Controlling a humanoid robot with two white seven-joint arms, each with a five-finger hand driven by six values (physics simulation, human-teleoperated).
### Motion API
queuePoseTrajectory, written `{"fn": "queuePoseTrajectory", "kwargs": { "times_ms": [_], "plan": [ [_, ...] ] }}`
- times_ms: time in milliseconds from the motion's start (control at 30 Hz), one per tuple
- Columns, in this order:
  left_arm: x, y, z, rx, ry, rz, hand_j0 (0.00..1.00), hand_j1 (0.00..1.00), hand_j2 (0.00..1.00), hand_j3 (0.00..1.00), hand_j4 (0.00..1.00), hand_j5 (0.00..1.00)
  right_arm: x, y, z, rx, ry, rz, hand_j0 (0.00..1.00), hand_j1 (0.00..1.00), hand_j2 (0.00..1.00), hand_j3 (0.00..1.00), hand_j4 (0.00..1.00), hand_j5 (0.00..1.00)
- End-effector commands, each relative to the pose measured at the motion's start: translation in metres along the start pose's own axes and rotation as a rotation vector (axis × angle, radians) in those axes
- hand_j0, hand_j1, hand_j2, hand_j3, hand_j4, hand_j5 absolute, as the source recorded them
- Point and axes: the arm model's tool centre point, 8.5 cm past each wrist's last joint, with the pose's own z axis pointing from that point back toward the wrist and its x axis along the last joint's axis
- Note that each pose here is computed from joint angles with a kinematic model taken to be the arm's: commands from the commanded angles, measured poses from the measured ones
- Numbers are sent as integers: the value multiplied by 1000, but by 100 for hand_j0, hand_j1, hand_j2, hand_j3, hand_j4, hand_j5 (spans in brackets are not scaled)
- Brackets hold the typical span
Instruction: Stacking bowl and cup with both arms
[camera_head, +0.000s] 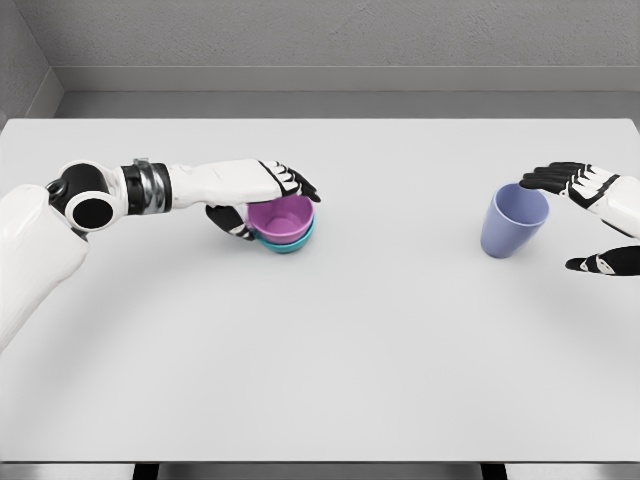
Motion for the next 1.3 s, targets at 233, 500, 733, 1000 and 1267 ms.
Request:
{"fn": "queuePoseTrajectory", "kwargs": {
  "times_ms": [233,500,733,1000,1267],
  "plan": [
    [-5,11,8,28,12,3,100,100,100,100,100,100,0,-2,0,-3,1,-3,100,100,100,100,100,100],
    [-52,12,123,67,179,84,100,100,100,100,100,100,0,-6,1,-11,2,3,100,100,100,100,100,100],
    [-68,-10,193,67,300,151,100,100,100,100,100,100,-6,-33,4,46,69,73,100,100,100,100,100,100],
    [-71,-21,201,64,321,178,100,100,100,100,100,100,-5,-60,-5,309,104,166,100,100,100,100,100,100],
    [-65,-37,194,42,298,198,100,100,100,100,100,100,-9,-54,-41,291,110,117,100,100,100,100,100,100]
  ]
}}
